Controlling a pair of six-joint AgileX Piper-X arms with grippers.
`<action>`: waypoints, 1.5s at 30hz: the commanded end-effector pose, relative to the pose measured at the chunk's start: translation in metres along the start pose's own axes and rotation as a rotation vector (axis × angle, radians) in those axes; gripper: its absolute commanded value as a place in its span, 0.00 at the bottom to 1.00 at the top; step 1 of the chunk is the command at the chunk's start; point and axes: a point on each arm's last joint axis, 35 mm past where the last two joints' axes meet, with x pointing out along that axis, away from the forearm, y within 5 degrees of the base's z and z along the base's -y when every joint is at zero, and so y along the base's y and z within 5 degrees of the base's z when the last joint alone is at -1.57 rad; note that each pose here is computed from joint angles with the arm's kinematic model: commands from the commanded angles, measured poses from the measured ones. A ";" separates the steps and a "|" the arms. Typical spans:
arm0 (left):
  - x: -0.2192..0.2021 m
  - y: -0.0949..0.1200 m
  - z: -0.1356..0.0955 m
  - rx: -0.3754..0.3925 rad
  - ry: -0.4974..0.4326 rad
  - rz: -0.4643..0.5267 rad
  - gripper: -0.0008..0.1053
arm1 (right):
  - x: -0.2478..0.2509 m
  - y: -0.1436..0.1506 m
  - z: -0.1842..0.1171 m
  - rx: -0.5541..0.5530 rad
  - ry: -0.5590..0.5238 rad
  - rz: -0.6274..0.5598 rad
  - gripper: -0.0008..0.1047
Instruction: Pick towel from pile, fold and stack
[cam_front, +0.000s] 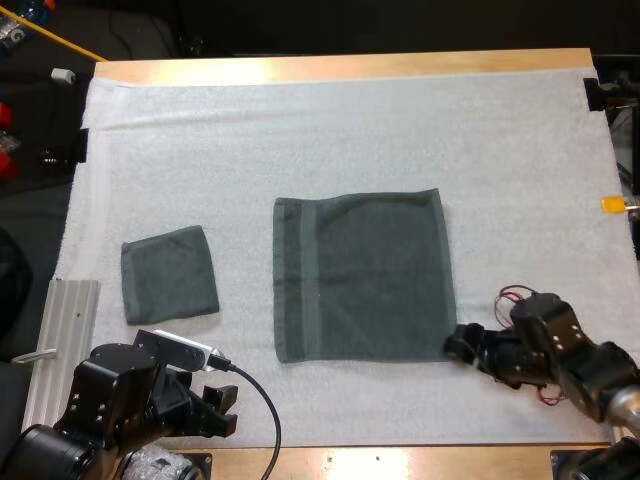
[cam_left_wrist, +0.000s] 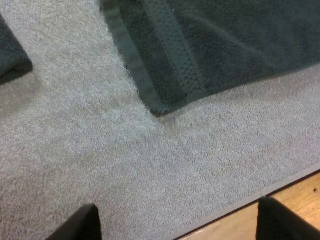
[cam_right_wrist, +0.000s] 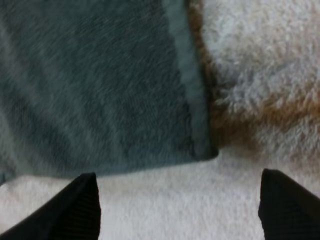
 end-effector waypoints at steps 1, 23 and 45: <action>0.000 0.000 0.000 -0.005 -0.005 -0.008 0.59 | 0.004 0.000 0.002 0.022 0.006 0.011 0.62; 0.000 0.000 0.000 0.002 -0.005 -0.008 0.59 | 0.047 -0.003 0.018 0.110 0.041 0.058 0.62; 0.003 -0.001 0.005 0.021 -0.037 -0.020 0.59 | 0.046 -0.008 0.011 0.129 0.096 0.012 0.35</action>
